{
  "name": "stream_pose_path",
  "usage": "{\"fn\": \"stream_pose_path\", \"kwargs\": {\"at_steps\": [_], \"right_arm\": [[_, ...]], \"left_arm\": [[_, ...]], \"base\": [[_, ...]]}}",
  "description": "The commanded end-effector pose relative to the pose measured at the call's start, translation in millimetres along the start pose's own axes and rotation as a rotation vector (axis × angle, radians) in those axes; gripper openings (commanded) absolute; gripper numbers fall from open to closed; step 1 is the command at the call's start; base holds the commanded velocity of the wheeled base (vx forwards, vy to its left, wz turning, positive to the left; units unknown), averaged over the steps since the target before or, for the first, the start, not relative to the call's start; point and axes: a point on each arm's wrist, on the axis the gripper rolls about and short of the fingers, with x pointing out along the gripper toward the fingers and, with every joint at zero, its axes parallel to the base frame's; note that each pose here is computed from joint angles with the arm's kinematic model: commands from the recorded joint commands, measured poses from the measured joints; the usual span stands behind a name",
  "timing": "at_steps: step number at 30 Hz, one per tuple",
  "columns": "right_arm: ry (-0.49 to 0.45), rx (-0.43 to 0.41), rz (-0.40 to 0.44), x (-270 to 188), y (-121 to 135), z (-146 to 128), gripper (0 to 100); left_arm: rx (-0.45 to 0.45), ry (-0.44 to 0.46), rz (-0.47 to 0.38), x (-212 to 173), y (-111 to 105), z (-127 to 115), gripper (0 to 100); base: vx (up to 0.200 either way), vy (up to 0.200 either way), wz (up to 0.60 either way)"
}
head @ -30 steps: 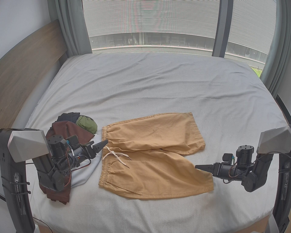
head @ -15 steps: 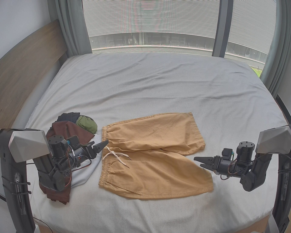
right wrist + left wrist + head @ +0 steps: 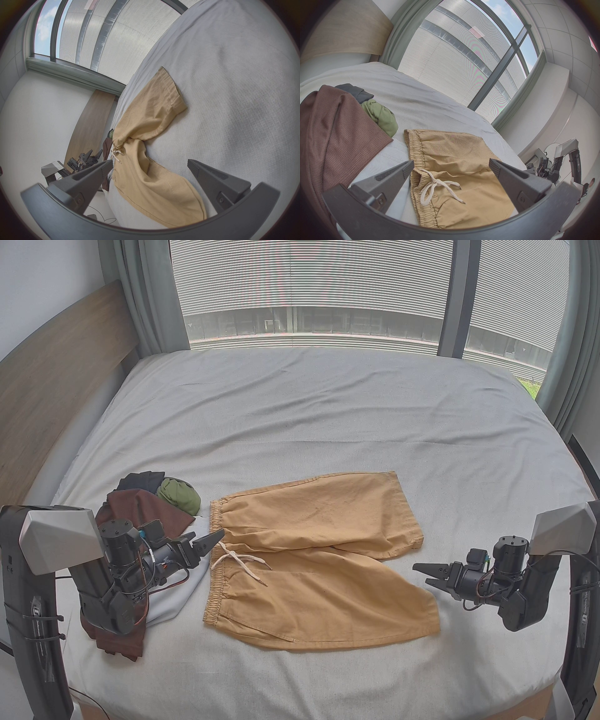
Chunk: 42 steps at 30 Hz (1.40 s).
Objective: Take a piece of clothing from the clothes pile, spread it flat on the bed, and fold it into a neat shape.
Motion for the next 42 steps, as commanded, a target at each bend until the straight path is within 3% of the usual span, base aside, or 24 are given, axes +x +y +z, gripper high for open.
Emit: {"fn": "stream_pose_path", "kwargs": {"at_steps": [1, 7, 11, 18, 36, 42], "right_arm": [[0.011, 0.013, -0.009, 0, -4, -4, 100], [0.04, 0.024, -0.036, -4, -5, -9, 100], [0.062, -0.013, -0.063, -9, -9, -14, 100], [0.084, -0.019, -0.054, -9, -3, -19, 100], [0.172, -0.095, 0.086, 7, 62, -40, 100], [0.156, -0.053, 0.13, 19, 73, -32, 100]], "left_arm": [[-0.001, 0.0, 0.0, 0, 0, -1, 100], [-0.001, 0.0, 0.0, 0, 0, 0, 100], [0.0, 0.0, -0.002, 0, 0, 0, 100], [0.0, 0.0, -0.002, 0, 0, 0, 100], [0.002, -0.007, 0.002, 1, 2, 1, 100], [0.004, -0.011, 0.001, 1, 2, 2, 100]], "base": [[0.0, 0.0, 0.0], [0.0, 0.0, 0.0], [0.0, 0.0, 0.0], [0.0, 0.0, 0.0], [0.0, 0.0, 0.0], [0.0, 0.0, 0.0]]}}
